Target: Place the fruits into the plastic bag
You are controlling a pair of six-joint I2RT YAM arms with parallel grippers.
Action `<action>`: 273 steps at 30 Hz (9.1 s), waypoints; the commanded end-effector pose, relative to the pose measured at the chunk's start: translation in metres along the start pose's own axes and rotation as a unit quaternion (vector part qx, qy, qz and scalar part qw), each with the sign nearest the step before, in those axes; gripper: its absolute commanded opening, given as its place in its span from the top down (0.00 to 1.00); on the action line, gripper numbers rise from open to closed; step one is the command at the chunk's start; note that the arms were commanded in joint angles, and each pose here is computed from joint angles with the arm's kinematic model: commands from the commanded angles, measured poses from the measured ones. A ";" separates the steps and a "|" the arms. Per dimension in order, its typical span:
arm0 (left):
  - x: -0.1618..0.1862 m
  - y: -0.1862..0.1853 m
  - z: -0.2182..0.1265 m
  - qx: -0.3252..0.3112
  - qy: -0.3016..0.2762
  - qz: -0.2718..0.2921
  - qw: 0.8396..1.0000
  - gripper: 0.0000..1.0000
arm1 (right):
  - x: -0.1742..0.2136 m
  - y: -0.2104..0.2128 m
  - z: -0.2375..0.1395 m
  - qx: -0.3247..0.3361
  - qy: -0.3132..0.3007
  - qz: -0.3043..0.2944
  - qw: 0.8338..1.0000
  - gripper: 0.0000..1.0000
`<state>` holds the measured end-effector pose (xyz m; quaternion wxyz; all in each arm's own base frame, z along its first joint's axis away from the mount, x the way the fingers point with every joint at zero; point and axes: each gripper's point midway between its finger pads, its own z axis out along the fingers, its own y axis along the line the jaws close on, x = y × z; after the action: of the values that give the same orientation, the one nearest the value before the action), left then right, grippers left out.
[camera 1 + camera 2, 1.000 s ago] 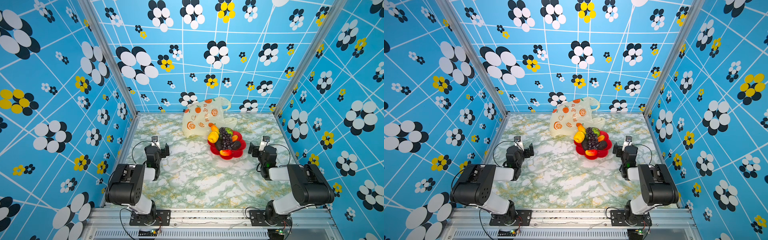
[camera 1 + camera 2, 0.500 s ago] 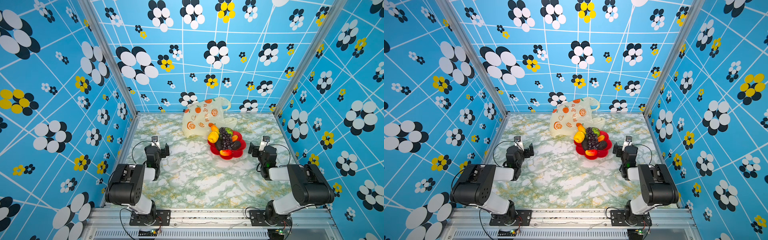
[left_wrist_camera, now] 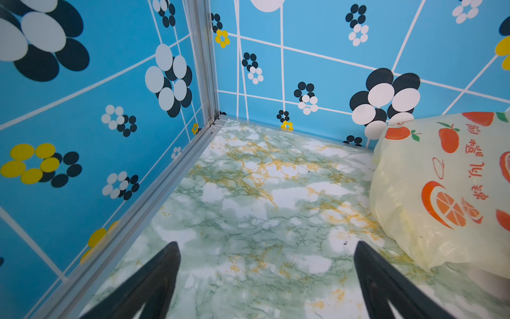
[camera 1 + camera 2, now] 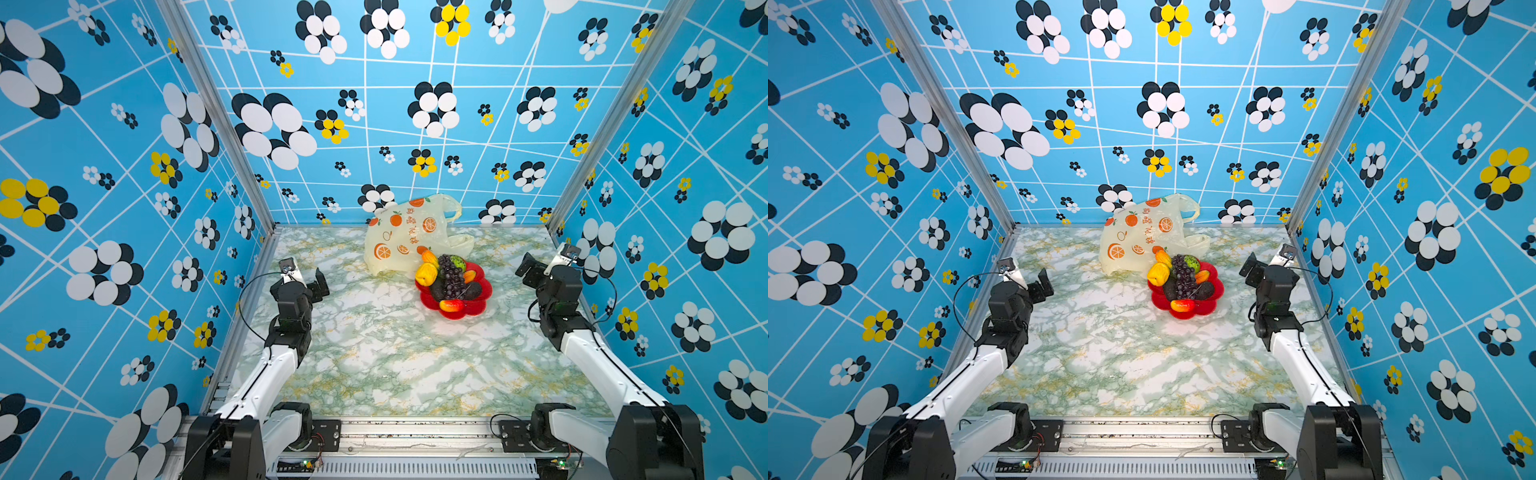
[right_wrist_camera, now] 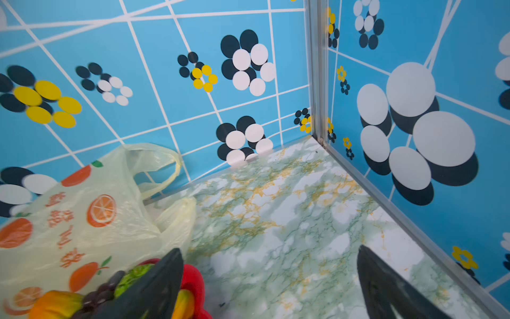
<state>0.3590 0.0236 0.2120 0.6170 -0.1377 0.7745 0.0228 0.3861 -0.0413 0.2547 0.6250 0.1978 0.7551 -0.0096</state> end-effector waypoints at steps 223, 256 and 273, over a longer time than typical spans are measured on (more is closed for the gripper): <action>0.025 -0.195 -0.091 0.317 0.349 -0.274 0.839 0.01 | 0.271 0.107 -0.172 -0.297 0.584 0.069 0.753 1.00; 0.026 -0.172 -0.090 0.312 0.349 -0.273 0.841 0.01 | 0.147 0.116 -0.038 -0.186 0.411 0.141 0.881 0.31; 0.014 -0.126 -0.115 0.284 0.325 -0.282 0.857 0.01 | 0.142 0.135 0.119 -0.141 0.427 0.140 0.882 0.18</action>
<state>0.2831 -0.1271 0.2596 0.3417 -0.1665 0.8201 -0.4276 0.5149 0.1121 0.1355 0.2674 0.1869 0.8979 0.2956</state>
